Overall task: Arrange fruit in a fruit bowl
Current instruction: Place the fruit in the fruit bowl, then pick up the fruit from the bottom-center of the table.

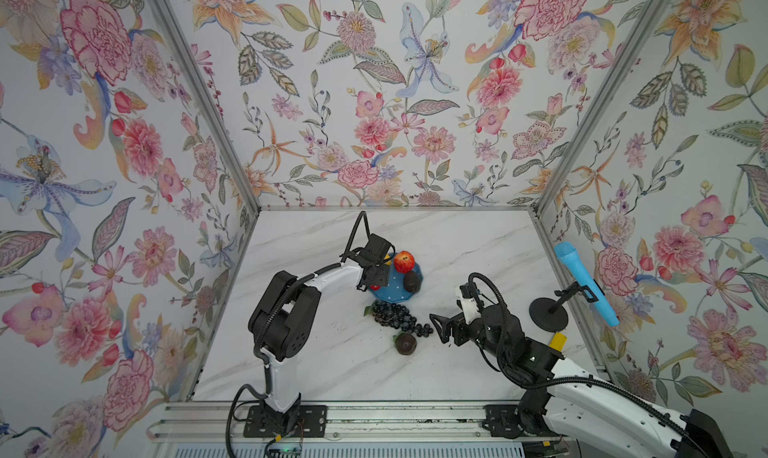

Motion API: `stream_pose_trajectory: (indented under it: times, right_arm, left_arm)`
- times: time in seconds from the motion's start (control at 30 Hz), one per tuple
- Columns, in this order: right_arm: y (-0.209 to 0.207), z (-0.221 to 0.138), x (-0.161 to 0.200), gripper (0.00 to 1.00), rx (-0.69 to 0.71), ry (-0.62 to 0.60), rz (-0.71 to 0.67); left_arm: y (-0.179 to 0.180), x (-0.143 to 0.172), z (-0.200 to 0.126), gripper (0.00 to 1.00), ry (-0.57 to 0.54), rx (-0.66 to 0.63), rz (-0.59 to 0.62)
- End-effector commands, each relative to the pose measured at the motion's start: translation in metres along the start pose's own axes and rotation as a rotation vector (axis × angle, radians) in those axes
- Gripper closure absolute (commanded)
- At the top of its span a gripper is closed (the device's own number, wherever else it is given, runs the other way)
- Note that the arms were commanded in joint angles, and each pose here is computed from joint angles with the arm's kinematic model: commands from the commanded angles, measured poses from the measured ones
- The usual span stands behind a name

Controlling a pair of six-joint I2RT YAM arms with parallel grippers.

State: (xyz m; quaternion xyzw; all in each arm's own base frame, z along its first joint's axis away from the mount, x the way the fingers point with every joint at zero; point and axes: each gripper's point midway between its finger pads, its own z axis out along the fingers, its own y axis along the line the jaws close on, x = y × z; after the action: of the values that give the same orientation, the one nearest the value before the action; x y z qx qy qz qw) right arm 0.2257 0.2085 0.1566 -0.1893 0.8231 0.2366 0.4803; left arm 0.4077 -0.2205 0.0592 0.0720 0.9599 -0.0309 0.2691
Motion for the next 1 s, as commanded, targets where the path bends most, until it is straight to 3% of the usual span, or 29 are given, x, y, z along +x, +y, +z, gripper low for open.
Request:
stream_pose_trajectory:
  times: [0.0, 0.53, 0.97]
  right_arm:
    - [0.0, 0.0, -0.004, 0.0, 0.002, -0.008, 0.01]
    - [0.001, -0.002, -0.005, 0.0, 0.004, 0.015, 0.005]
    - [0.038, -0.013, 0.027, 0.02, -0.123, 0.182, 0.019]
  left_arm:
    - [0.01, -0.008, -0.006, 0.28, -0.019, -0.024, -0.002]
    - [0.012, -0.02, -0.041, 0.27, -0.082, 0.001, -0.013]
    - [0.042, -0.022, -0.12, 0.22, -0.448, 0.063, -0.134]
